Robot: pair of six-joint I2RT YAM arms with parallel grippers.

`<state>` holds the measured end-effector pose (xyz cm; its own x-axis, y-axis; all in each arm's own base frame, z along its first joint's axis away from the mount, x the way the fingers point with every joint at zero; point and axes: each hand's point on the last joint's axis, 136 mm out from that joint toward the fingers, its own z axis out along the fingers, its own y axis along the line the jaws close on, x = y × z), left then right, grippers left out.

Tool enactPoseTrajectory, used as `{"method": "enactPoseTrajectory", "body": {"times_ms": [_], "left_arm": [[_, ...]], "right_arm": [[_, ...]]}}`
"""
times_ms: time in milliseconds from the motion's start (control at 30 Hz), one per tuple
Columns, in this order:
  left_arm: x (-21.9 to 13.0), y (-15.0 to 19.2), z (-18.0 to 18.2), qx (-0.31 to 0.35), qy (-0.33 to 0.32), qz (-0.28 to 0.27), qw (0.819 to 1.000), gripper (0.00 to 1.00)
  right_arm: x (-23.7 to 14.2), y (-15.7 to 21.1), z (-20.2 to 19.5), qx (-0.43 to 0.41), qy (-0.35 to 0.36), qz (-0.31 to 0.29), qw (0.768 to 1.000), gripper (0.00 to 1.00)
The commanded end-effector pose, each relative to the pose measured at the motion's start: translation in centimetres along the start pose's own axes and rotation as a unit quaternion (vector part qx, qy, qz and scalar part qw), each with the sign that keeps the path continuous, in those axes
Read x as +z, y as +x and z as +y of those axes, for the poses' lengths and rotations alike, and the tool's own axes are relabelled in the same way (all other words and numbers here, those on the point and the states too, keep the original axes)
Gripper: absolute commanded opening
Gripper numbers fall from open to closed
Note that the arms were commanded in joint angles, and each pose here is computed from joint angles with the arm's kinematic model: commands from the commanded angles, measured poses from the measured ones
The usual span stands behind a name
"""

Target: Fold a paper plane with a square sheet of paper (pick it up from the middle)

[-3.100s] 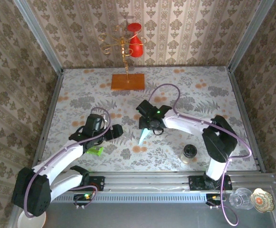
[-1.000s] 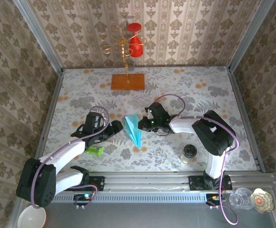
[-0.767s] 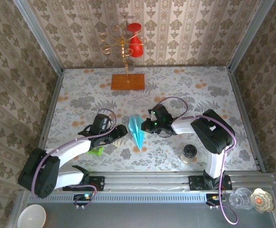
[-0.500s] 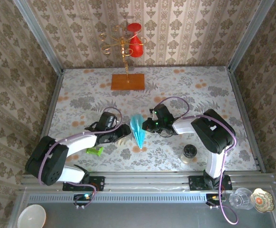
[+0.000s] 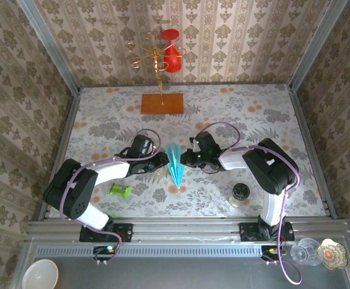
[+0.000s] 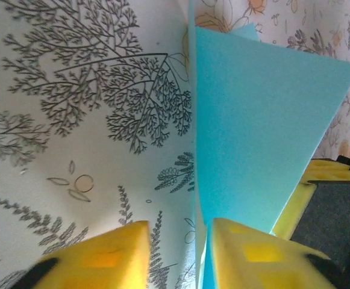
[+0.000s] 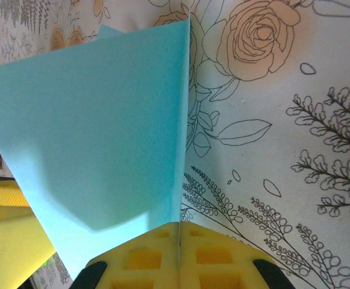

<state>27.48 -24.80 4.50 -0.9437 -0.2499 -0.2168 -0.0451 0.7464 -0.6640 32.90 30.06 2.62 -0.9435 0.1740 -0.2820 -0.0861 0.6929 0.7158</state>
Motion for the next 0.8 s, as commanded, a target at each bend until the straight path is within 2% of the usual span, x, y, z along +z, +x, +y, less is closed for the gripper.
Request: {"method": "enactPoseTrajectory", "body": {"times_ms": [0,133,200,433,767], "left_arm": [[0.5,-0.3,-0.8,0.009,0.012,0.008,1.0,0.22],[0.5,-0.6,-0.4,0.006,0.003,0.001,1.0,0.08],[0.3,-0.9,0.0,0.004,-0.002,-0.005,1.0,0.04],[-0.4,-1.3,0.9,-0.007,-0.011,-0.021,1.0,0.02],[-0.3,-1.0,0.9,-0.014,-0.005,-0.016,1.0,0.03]], "right_arm": [[-0.3,-0.1,-0.3,0.001,-0.005,-0.001,1.0,0.04],[-1.3,-0.9,-0.5,0.007,-0.005,-0.02,1.0,0.03],[-2.0,-1.3,-0.8,0.011,-0.002,-0.028,1.0,0.03],[-3.1,-1.7,-1.9,0.022,0.011,-0.045,0.999,0.04],[-2.8,-1.5,-2.3,0.031,0.012,-0.039,0.999,0.05]]}}
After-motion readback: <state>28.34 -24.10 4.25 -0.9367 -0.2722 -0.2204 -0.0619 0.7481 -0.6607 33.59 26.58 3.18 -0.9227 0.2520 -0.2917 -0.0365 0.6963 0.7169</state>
